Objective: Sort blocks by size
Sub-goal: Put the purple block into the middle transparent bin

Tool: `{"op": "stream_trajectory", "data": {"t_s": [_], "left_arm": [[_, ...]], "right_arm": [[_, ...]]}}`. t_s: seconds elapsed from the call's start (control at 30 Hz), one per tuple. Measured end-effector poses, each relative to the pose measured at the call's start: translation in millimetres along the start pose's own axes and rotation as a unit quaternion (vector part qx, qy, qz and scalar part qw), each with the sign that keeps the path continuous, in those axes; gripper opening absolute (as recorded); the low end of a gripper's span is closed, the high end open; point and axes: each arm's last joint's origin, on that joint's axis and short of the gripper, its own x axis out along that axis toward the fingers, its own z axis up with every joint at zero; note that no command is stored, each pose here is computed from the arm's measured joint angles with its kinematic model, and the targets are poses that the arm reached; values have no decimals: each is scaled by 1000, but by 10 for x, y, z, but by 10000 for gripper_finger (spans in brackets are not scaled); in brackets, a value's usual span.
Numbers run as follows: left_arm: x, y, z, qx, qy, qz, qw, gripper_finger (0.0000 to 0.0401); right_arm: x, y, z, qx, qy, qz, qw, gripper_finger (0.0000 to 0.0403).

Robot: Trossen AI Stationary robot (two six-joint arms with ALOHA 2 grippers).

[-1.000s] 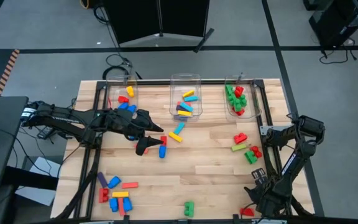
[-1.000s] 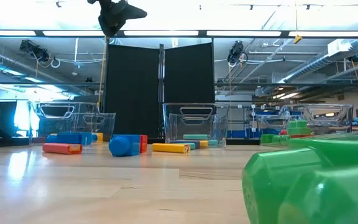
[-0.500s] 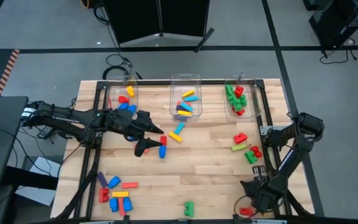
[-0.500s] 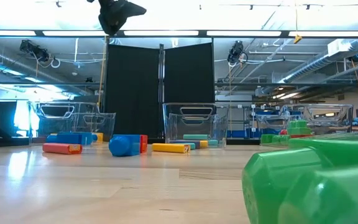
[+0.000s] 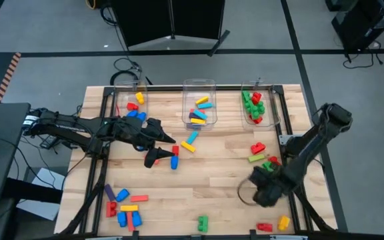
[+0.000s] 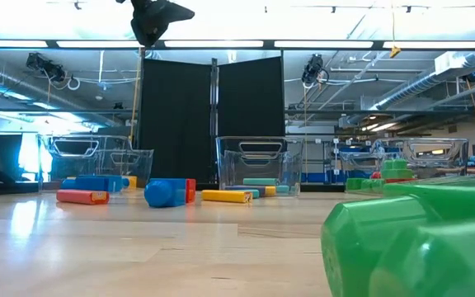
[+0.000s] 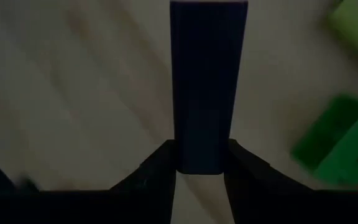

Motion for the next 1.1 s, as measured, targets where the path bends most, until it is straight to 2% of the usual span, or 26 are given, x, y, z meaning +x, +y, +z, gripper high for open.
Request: {"op": "stream_trajectory", "data": {"t_s": [0.1,0.2,0.4,0.5,0.67,0.77,0.9,1.1], "left_arm": [[0,0,-1,0,0,0,1000,292],[0,-1,-6,0,5,-5,1000,292],[-81,-29,-14,-39,35,-64,997,292],[-175,-10,-49,-33,55,-49,997,292],[-391,22,-67,-15,48,14,999,292],[-533,18,-44,-12,27,28,999,292],[-710,18,-28,-2,1,47,999,292],[-850,13,-22,-2,-16,50,999,292]], "right_arm": [[-162,13,229,36,-40,14,998,117],[-369,51,503,46,-93,10,995,117],[-770,137,1146,56,-168,-8,984,117],[-920,172,1497,45,-194,-13,980,117],[-1091,155,2105,49,-225,-24,973,118],[-1162,76,2488,51,-235,-26,970,119],[-1170,-86,2987,25,-239,-37,970,120],[-976,-598,3652,52,-203,-33,977,121]]}}
